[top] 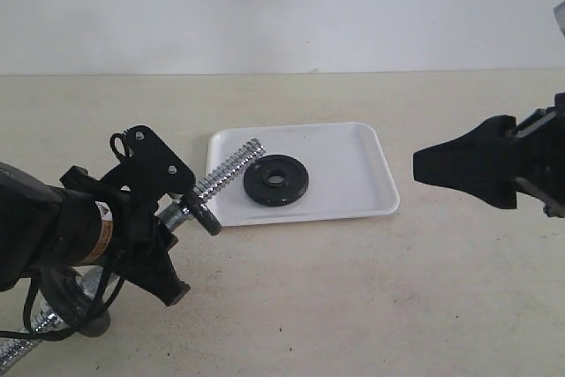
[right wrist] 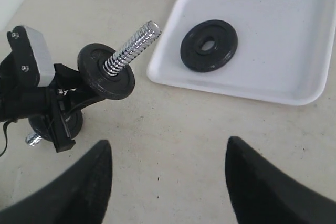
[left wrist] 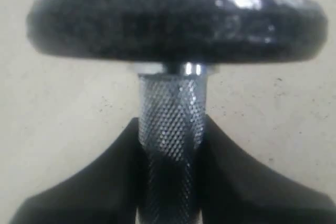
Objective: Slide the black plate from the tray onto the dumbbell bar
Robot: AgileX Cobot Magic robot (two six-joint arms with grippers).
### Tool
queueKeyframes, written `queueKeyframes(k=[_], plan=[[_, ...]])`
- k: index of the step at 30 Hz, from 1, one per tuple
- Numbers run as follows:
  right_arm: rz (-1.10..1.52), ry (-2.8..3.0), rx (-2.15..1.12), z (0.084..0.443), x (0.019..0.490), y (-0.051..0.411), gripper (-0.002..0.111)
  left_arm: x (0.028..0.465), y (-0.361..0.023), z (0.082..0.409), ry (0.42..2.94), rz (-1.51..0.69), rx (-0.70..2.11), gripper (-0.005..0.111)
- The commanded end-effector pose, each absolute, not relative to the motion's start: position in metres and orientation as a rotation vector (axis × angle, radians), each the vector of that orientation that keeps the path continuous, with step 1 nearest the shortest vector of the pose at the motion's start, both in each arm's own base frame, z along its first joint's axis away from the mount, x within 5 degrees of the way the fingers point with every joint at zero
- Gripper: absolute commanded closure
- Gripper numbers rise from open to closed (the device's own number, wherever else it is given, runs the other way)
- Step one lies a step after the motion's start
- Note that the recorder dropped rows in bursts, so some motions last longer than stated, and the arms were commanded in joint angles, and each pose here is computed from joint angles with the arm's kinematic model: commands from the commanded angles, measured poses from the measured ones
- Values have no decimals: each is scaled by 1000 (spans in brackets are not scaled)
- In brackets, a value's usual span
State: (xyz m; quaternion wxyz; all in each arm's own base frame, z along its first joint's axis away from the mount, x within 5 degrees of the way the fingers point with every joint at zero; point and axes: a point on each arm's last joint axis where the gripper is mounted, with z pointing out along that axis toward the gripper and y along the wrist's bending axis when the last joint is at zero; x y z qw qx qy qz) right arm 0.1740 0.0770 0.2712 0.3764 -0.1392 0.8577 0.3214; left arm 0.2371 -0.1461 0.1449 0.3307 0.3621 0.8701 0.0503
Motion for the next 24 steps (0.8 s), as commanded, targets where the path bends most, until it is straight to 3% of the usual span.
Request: queueKeyframes(k=[1, 6, 15, 24], plan=[[831, 2125, -398, 275, 176, 79, 51, 243, -137, 178, 2181, 227, 835, 102], [840, 2036, -433, 281, 178, 81, 51, 241, -130, 193, 2140, 301, 812, 102], [862, 1853, -472, 294, 181, 85, 51, 239, -122, 191, 2184, 382, 801, 102], [1096, 1969, -538, 269, 215, 106, 51, 236, -120, 187, 2219, 388, 798, 102]])
